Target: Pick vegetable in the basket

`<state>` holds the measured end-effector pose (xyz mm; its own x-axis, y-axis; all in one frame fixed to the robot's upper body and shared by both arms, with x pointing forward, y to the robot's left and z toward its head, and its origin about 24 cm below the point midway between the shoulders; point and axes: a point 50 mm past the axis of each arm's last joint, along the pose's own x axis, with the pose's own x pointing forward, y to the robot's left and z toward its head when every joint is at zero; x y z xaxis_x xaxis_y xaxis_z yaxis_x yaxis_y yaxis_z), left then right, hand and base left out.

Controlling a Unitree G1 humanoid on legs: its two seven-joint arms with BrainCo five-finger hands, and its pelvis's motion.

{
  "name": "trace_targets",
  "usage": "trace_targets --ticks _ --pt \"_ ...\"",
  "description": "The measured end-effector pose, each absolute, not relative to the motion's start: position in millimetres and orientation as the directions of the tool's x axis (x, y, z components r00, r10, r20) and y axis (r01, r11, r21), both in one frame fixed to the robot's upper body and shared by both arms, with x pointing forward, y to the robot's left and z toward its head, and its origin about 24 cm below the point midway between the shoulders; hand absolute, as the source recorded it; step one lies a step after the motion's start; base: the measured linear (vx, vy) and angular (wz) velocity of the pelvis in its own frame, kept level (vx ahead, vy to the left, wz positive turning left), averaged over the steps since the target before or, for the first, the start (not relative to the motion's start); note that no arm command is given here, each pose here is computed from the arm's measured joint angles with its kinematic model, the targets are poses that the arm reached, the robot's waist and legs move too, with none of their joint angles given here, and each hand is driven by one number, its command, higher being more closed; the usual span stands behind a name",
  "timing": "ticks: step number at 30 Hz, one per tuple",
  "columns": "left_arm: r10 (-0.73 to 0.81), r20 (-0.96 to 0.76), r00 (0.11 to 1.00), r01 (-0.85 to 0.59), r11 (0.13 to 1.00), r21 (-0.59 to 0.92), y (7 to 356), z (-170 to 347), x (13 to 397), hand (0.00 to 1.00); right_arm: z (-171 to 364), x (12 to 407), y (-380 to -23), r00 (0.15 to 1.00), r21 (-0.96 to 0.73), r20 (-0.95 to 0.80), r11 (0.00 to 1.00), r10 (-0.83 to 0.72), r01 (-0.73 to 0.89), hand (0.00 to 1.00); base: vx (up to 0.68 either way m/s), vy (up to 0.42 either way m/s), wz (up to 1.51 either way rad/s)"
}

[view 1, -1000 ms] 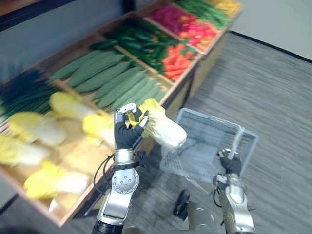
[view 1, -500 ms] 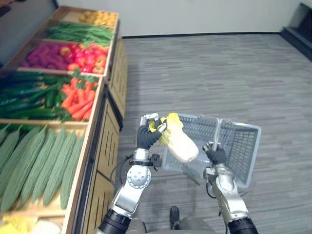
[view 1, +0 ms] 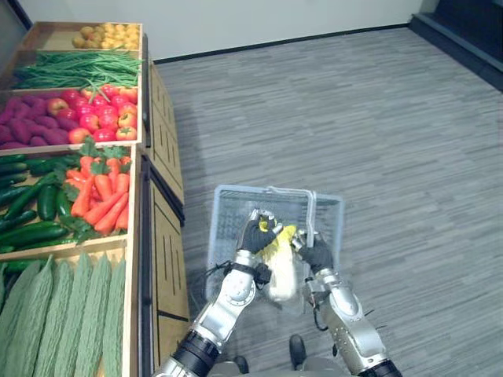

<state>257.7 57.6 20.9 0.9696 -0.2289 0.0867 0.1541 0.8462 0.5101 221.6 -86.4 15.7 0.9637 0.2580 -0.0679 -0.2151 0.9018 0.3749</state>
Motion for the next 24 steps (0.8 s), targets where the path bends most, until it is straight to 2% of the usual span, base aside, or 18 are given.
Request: trace_targets --ticks 2,6,13,18,24 --pt "-0.258 0.062 0.964 0.174 0.790 0.587 61 15 259 0.00 20 220 -80 0.954 0.418 -0.050 0.874 0.294 -0.248 1.00 0.01 0.014 -0.02" --pt "-0.263 0.031 0.964 0.182 0.743 0.644 65 7 258 0.00 21 218 -75 0.943 0.465 -0.039 0.842 0.330 -0.275 1.00 -0.02 0.025 0.03" --pt "-0.260 0.025 0.965 0.178 0.725 0.665 71 5 258 0.00 18 214 -75 0.933 0.450 -0.057 0.843 0.356 -0.294 1.00 -0.06 0.029 0.05" --pt "-0.258 0.031 0.966 0.178 0.743 0.645 71 5 251 0.00 14 207 -77 0.936 0.460 -0.074 0.844 0.345 -0.275 1.00 -0.03 -0.005 0.09" --pt "-0.259 0.107 0.960 0.169 0.841 0.514 69 23 237 0.00 12 206 -99 0.965 0.389 -0.087 0.900 0.249 -0.197 1.00 0.01 0.003 0.08"
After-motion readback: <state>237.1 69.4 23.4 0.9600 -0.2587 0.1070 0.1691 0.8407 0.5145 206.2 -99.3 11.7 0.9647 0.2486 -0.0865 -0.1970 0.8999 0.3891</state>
